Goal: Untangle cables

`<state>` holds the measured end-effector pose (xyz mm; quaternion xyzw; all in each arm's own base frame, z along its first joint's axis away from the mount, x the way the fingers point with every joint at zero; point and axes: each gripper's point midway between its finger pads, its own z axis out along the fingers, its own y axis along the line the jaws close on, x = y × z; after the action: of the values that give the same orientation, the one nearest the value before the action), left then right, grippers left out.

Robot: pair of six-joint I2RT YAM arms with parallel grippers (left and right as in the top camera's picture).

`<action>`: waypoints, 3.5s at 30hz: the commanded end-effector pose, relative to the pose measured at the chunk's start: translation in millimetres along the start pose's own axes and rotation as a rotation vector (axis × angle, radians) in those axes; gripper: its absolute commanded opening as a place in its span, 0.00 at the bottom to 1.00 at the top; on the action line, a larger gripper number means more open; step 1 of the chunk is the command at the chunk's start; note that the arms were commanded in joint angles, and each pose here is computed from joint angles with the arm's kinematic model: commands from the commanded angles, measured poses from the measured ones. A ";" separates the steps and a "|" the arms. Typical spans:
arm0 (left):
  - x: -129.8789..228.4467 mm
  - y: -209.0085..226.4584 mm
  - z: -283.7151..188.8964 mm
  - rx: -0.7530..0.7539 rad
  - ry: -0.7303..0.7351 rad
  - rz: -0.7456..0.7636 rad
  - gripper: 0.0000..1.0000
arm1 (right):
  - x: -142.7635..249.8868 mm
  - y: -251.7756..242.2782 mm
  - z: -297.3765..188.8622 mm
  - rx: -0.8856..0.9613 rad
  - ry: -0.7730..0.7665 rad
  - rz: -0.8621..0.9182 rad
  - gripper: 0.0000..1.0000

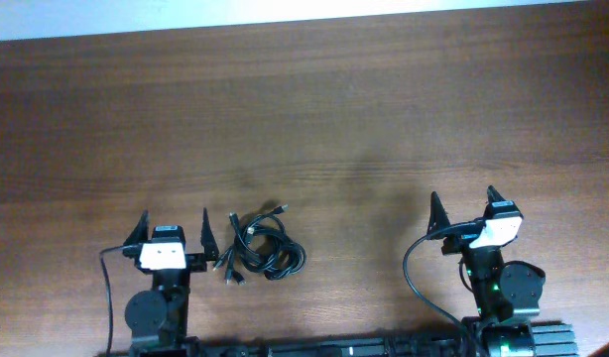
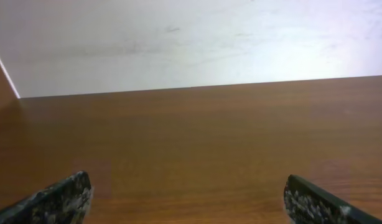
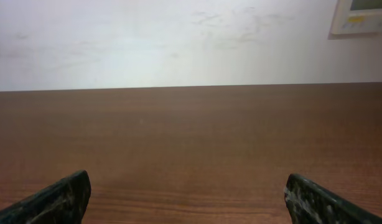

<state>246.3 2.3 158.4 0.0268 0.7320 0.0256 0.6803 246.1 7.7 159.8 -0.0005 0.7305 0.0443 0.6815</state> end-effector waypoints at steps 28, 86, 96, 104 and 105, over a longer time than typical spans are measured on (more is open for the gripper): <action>-30.9 -7.2 5.6 0.078 0.209 0.019 0.99 | 2.1 -3.6 -0.2 0.018 0.003 0.008 0.99; -11.5 -97.8 -6.2 0.147 1.108 -0.457 0.99 | 2.1 -3.6 -0.2 0.018 0.003 0.008 0.99; -11.6 -123.5 -13.8 0.148 1.108 -0.440 0.99 | 2.1 -3.6 -0.2 0.018 0.003 0.008 0.99; -16.7 -126.5 -5.9 0.154 1.073 -0.463 0.99 | 2.1 -3.6 -0.2 0.018 0.003 0.009 0.99; -15.0 -125.5 -7.3 0.128 1.086 -0.491 0.99 | 2.1 -3.6 -0.2 0.018 0.003 0.008 0.99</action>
<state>236.3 -124.4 160.7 -0.0904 0.9632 -0.1666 0.1903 246.0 7.7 160.1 -0.0002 0.7300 0.0445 0.6820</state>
